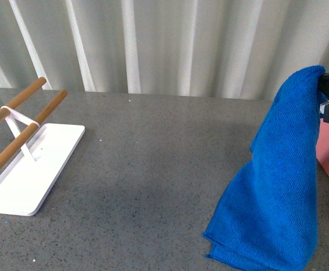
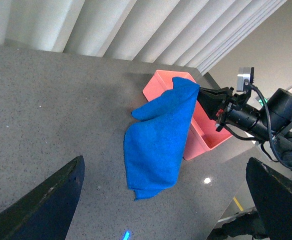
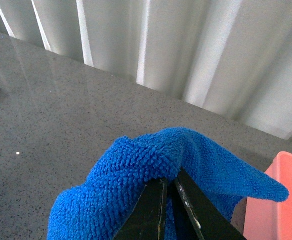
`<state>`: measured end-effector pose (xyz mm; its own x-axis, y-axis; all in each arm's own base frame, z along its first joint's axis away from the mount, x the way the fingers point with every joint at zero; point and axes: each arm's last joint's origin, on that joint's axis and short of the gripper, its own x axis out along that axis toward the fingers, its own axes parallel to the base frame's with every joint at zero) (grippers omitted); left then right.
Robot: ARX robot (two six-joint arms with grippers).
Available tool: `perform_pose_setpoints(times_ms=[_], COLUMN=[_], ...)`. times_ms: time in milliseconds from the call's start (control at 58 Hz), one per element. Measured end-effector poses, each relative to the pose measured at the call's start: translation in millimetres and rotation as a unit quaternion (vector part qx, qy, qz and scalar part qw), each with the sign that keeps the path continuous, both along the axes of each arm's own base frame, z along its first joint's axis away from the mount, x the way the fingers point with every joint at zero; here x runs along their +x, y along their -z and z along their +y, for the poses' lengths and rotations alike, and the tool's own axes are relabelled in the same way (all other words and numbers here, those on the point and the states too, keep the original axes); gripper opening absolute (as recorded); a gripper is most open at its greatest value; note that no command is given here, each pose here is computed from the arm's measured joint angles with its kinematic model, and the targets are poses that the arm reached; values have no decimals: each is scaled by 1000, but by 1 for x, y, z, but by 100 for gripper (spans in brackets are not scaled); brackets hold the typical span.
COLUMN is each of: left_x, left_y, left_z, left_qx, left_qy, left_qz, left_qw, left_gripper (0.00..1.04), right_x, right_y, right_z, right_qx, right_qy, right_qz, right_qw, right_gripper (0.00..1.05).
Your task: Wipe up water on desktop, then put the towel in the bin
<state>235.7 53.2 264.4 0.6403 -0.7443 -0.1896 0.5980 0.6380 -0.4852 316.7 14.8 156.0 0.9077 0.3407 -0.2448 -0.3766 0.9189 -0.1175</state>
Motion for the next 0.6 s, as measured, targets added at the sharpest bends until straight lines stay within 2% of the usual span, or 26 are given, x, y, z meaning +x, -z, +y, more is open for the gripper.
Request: perform_pose_setpoints(times_ms=[258,293,310,345,396,414,448,500,603], left_x=[-11,-11,-12,-17,-26,-27,-34,-42,-54], left_y=[13,19,20,28,36,38,40,43,52], left_z=[24,21,19,15,8,7,3,-3,-13], left_qx=[4,71,82,136,169,171,183,189,190], left_qy=[-45,-121,-131,-219,-293,-297,-344,-374,-385], left_qz=[14,-29,-44,-90,-137,-139,-170,-184,-188], left_qw=[999,990,987,962,931,929,905,889,883], left_gripper=[97,90,89,81,72,71,63,54,36], right_x=[3,3,3,3,3,3,3,3,3], right_y=[6,6,6,6,6,6,6,6,6], right_z=[2,2,2,2,2,2,2,2,0], right_qx=[-7,-7,-7,-7,-7,-7,-7,-7,-8], right_qy=[11,11,11,11,11,10,9,9,15], right_qz=[10,10,10,10,10,11,11,10,11], right_qw=[1000,1000,1000,1000,1000,1000,1000,1000,1000], right_gripper=[3,3,3,3,3,3,3,3,3])
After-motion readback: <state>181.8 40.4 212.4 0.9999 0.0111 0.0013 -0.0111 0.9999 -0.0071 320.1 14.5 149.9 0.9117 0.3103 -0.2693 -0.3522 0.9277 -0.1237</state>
